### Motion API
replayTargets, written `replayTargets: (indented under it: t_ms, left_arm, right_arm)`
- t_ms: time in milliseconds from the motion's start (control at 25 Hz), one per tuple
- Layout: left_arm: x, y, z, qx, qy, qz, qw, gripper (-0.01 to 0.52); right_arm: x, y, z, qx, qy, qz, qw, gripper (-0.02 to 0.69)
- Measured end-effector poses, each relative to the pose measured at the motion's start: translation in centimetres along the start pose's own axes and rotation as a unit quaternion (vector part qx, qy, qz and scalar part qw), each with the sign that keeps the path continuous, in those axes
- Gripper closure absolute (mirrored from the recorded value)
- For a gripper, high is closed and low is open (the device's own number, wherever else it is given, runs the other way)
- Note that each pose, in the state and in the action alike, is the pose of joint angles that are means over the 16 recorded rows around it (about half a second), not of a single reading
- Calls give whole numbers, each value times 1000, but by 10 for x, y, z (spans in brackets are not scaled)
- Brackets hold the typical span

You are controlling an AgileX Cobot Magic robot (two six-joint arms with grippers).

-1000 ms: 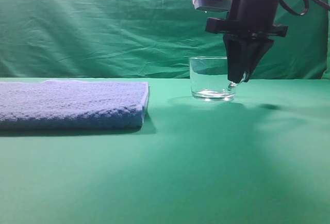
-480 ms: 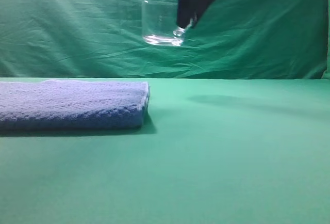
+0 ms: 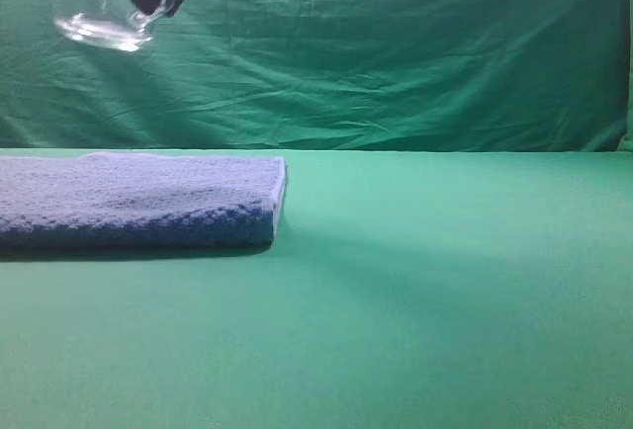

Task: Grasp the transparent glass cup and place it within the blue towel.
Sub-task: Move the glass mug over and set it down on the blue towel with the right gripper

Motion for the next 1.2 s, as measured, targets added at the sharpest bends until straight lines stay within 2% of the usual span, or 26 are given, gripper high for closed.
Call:
replayTargets:
  t_ms: [120,240,640,800,920,1200]
  left_arm:
    - [0,0,0,0,0,0,1000,514]
    - [0,0,0,0,0,0,1000,514]
    - [0,0,0,0,0,0,1000,514]
    - [0,0,0,0,0,0,1000,514]
    - [0,0,0,0,0,0,1000,514]
    - [0,0,0,0,0,0,1000,514]
  right_arm:
    - [-5,13,3,3,-4,13,1000,554]
    - [-8,21,4,2,-7,18,1000,515]
    - [-3,18,-5,-21,-16,9,1000,254]
    - [-2,1,-12,-41,-22,13,999,199]
    - [-2,-17,-19,-59,-26,21,998,236]
    - [-7,-69,-30,-93,-20,48,994,464]
Point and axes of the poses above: a point on each arm's last joint axis where the gripper is mounted, y pointing out along that axis toward the gripper, z along the wrist's bending axis when the last joint is at zero, x = y × z, the point moved 9 cm from there along y, pointing out along that axis toward the gripper, and after that the axes turned 4 degrees about -y, right-handed, at the moved point
